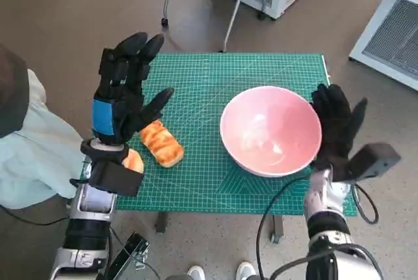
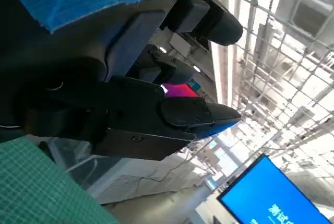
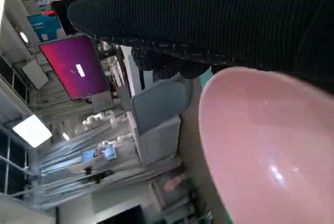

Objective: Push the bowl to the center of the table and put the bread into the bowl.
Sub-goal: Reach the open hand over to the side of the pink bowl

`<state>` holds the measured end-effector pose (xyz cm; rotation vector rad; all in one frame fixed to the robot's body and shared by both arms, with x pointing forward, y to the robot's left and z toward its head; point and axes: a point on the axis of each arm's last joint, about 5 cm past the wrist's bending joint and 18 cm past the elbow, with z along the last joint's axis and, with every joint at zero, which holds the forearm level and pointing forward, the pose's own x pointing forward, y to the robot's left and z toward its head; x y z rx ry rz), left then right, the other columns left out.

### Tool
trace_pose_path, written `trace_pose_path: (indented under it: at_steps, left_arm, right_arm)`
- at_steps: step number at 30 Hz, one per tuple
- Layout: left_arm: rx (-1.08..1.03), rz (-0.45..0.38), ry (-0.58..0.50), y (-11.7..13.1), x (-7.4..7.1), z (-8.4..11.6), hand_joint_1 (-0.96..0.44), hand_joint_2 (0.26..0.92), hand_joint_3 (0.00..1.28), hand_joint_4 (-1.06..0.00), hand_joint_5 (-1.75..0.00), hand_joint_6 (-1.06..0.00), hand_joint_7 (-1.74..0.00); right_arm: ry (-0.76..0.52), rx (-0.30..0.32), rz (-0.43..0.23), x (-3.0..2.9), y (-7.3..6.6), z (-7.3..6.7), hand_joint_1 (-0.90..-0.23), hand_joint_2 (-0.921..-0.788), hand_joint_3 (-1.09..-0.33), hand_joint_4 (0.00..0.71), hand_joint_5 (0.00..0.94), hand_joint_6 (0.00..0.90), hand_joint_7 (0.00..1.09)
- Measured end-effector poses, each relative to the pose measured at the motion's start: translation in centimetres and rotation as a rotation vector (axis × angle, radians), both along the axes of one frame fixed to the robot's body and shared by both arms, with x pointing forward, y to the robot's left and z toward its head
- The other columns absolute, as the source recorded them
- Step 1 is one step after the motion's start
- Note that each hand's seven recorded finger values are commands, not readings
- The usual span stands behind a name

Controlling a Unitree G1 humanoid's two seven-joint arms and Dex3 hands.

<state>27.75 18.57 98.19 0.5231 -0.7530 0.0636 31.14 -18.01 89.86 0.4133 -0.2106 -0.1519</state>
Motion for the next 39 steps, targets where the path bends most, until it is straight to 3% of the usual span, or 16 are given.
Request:
trace_pose_path:
  at_steps: [10, 17, 39]
  left_arm:
    - [0.001, 0.016, -0.006, 0.1, -0.7, 0.2, -0.21, 0.921, 0.26, -0.08, -0.69, -0.07, -0.91]
    - [-0.002, 0.034, 0.0, 0.3, -1.1, 0.2, -0.2, 0.919, 0.27, -0.06, -0.73, -0.06, -0.93]
    - [-0.005, 0.082, 0.015, 0.9, -1.9, 0.3, -0.19, 0.907, 0.3, -0.05, -0.74, -0.06, -0.94]
  right_arm:
    - [0.025, 0.105, 0.014, 1.22, 2.1, 1.3, -0.445, -0.921, -0.735, 0.39, 0.025, 0.228, 0.58]
    - [0.025, 0.137, 0.041, 1.87, 3.6, 2.2, -0.475, -0.921, -0.722, 0.399, 0.026, 0.238, 0.61]
    - [0.094, 0.15, 0.081, 2.51, 5.0, 3.0, -0.474, -0.921, -0.727, 0.373, 0.006, 0.193, 0.63]
